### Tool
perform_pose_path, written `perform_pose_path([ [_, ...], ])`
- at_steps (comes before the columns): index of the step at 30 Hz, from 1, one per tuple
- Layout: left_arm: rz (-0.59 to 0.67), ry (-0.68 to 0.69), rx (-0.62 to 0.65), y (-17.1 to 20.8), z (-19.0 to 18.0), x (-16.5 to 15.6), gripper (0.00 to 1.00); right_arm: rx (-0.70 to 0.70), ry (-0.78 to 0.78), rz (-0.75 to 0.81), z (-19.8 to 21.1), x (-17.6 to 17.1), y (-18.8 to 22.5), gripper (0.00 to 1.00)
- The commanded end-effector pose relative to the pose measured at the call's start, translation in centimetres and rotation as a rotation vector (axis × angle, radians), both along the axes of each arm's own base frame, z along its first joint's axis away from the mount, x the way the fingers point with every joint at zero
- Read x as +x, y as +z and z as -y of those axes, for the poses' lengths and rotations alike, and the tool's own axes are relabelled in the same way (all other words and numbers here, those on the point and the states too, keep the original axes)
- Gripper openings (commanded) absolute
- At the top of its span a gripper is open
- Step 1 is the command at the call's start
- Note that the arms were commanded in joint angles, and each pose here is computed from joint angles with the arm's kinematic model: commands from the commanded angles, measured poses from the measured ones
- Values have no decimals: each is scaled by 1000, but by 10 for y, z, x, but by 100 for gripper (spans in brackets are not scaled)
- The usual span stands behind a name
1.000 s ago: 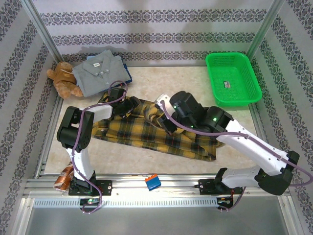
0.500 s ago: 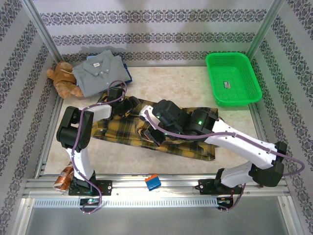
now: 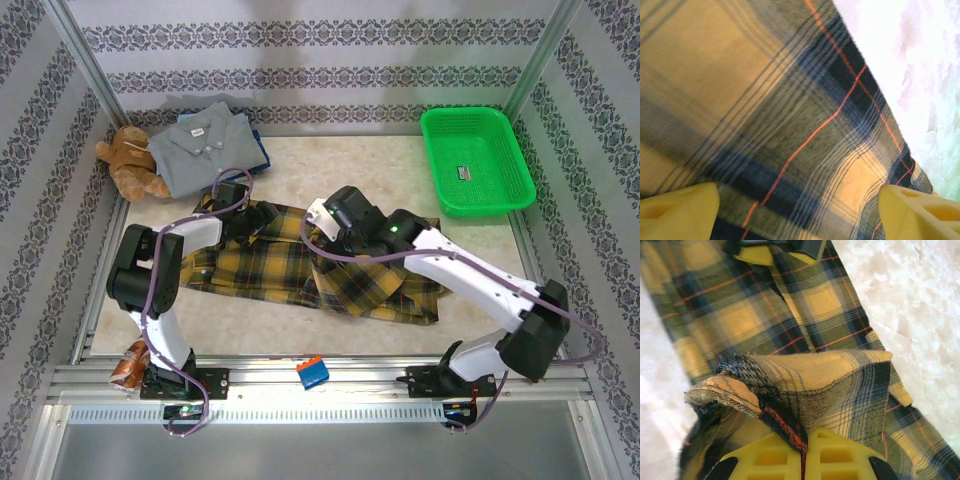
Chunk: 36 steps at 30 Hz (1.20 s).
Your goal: Fold and stack the long sleeve shirts
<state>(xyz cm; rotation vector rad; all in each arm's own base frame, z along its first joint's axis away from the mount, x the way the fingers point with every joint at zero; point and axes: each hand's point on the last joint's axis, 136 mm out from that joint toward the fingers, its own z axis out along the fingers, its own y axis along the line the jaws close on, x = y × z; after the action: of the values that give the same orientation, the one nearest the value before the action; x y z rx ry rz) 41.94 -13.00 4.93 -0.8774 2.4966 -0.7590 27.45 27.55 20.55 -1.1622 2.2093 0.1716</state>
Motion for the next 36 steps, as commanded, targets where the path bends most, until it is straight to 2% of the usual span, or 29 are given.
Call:
perform_pose_path([
  [1, 25, 75, 30, 29, -20, -3, 84, -29, 69, 102, -13, 30, -6, 6],
  [6, 99, 80, 51, 73, -31, 3, 85, -64, 159, 104, -34, 44, -23, 4],
  [9, 116, 101, 61, 87, -42, 0, 85, 20, 232, 109, -51, 38, -12, 4],
  [12, 124, 144, 81, 95, -60, -10, 85, 121, 398, 166, -67, 19, -2, 4],
  [15, 135, 167, 104, 103, -73, -22, 85, 138, 416, 158, -65, 22, -7, 4],
  [20, 111, 161, 153, 101, -81, -40, 86, 139, 423, 96, -51, 35, -24, 4],
  [25, 80, 173, 159, 90, -83, -52, 85, 157, 500, 37, -38, 47, -53, 8],
  [28, 66, 180, 166, 85, -84, -59, 84, 207, 515, -8, -39, 58, -62, 8],
  [30, 59, 189, 177, 85, -86, -64, 84, 257, 512, -7, -41, 67, -62, 9],
  [33, 58, 204, 185, 84, -87, -69, 84, 251, 506, -34, -40, 79, -77, 9],
  [36, 54, 215, 185, 82, -86, -74, 84, 229, 433, -46, -28, 106, -93, 9],
])
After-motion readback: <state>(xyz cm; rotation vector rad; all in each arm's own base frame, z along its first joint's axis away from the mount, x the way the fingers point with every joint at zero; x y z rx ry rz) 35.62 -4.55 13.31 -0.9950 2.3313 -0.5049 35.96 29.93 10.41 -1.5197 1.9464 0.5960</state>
